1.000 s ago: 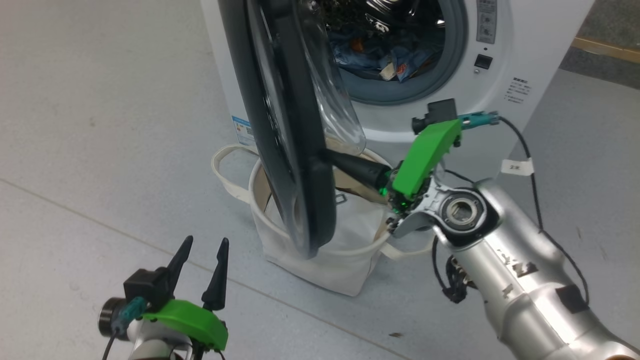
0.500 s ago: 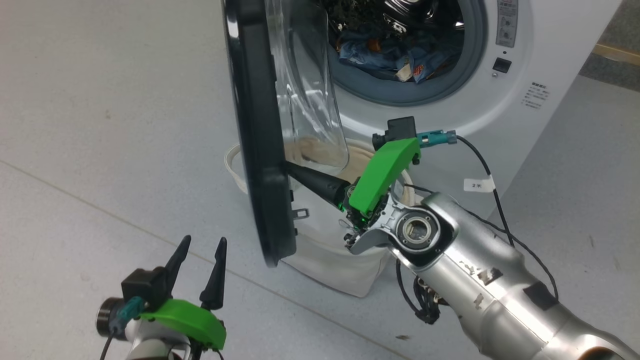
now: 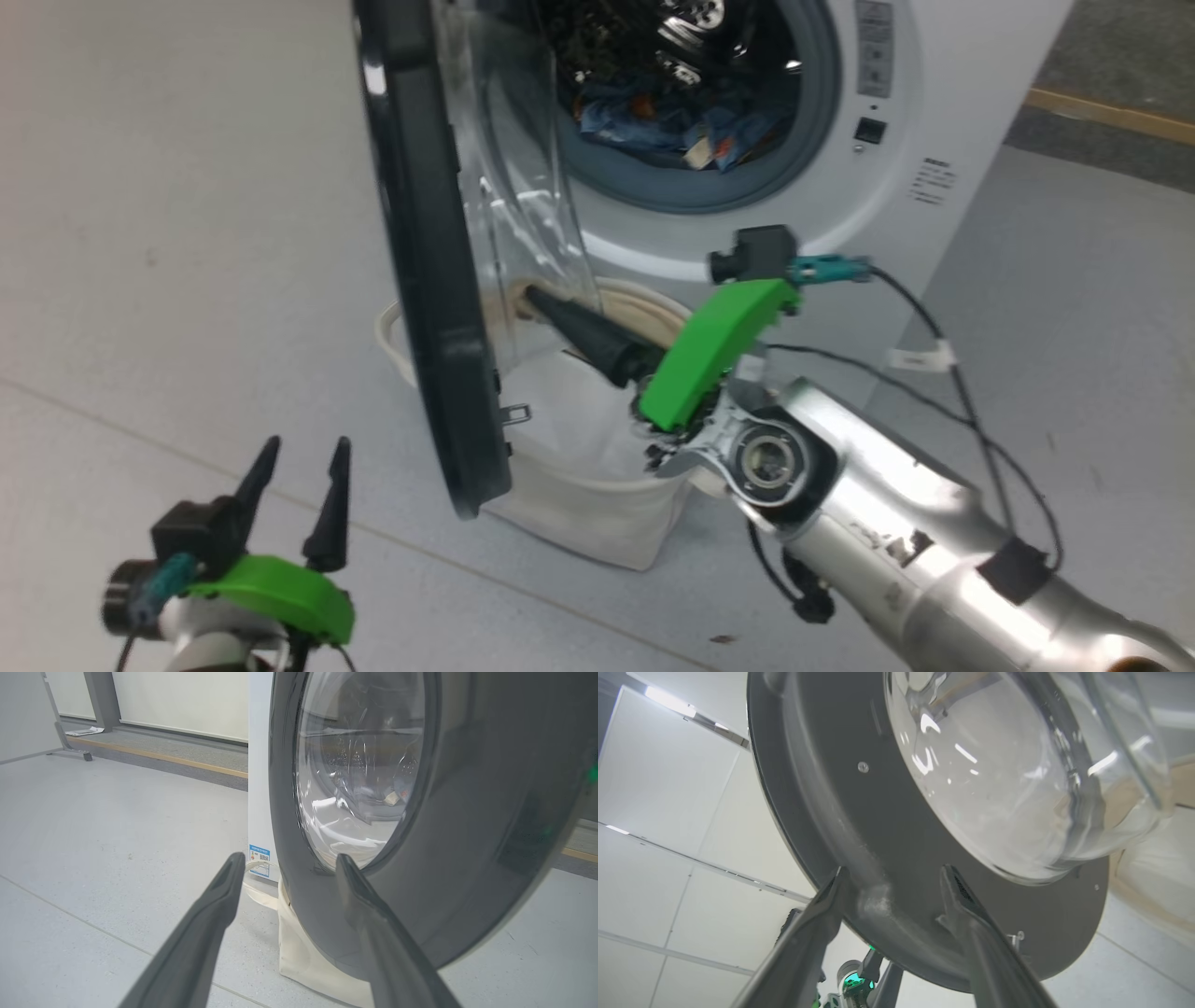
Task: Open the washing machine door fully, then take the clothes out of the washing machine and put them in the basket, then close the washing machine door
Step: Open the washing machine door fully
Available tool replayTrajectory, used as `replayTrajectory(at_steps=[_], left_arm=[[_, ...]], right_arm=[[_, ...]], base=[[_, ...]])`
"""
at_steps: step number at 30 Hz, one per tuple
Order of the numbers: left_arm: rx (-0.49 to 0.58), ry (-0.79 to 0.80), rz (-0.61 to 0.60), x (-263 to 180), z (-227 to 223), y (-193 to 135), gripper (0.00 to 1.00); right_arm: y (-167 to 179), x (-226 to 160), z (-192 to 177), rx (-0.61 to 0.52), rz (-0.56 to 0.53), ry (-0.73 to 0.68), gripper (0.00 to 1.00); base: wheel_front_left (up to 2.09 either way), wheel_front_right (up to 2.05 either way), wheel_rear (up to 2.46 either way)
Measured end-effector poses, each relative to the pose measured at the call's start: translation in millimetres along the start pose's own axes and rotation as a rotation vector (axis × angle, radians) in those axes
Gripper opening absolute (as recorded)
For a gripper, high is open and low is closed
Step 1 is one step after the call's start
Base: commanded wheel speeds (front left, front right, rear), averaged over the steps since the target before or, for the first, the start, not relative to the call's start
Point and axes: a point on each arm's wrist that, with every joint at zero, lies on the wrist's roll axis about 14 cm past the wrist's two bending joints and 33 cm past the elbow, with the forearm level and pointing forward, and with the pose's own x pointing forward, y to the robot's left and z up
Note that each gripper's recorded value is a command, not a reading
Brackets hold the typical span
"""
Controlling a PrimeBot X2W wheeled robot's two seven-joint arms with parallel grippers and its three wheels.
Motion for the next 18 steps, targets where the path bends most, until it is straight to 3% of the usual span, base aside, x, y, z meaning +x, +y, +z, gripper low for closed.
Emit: replayTrajectory(at_steps=[7, 10, 14, 18], left_arm=[[0.049, -0.033, -0.020, 10.8, 15.2, 7.4, 1.00], [0.069, -0.039, -0.034, 14.3, 18.8, 8.3, 1.00], [0.077, -0.047, -0.048, 20.3, 23.4, 8.2, 1.00], [0.086, -0.070, -0.072, 29.4, 33.7, 5.4, 1.00]], right_arm=[[-43.0, -61.4, 52.9, -0.292, -0.167, -0.291, 1.00], [-67.6, -95.5, 69.1, -0.411, -0.276, -0.350, 1.00], [-81.9, -133.1, 93.3, -0.497, -0.375, -0.442, 1.00], [-88.8, -188.3, 116.6, -0.672, -0.510, -0.547, 1.00]], base=[[0.00, 0.00, 0.00], [0.00, 0.00, 0.00], [0.00, 0.00, 0.00], [0.00, 0.00, 0.00]])
